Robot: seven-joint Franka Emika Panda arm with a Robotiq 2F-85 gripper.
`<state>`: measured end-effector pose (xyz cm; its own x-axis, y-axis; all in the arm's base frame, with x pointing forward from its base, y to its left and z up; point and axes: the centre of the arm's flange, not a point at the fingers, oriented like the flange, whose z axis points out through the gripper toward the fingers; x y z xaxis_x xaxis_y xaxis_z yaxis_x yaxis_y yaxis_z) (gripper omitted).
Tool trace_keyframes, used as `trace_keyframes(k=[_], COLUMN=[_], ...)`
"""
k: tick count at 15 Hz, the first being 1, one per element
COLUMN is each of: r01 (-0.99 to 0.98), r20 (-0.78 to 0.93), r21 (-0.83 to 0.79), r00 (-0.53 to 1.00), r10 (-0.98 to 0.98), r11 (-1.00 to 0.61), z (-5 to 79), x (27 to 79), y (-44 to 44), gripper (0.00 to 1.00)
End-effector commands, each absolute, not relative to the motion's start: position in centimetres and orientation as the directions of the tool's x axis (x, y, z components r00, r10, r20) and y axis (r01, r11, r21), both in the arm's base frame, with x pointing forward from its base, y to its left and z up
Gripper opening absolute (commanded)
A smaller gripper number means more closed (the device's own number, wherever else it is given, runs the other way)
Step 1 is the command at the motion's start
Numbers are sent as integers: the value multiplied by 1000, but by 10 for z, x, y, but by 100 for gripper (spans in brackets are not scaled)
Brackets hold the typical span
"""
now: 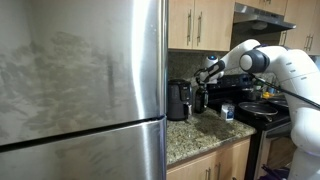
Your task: Place the two bottles between the air fryer and the stove then move the salt shaker to the left
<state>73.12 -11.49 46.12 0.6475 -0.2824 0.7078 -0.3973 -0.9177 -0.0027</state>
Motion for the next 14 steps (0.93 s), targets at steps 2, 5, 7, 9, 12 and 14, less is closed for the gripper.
trace_keyframes(k=[2, 5, 7, 9, 12, 14], r01=[-401, -394, -393, -392, -414, -422], r20=[625, 593, 585, 539, 382, 263], r21=[-58, -50, -20, 17, 67, 65], r00=[700, 728, 741, 778, 851, 881], r10=[-346, -344, -329, -322, -360, -393], r11=[-914, -918, -919, -920, -908, -904], z=[462, 477, 496, 512, 512, 507], x=[710, 690, 670, 647, 609, 579], y=[-121, -120, -121, -126, -144, -157], gripper=[74, 99, 100, 100, 100, 100])
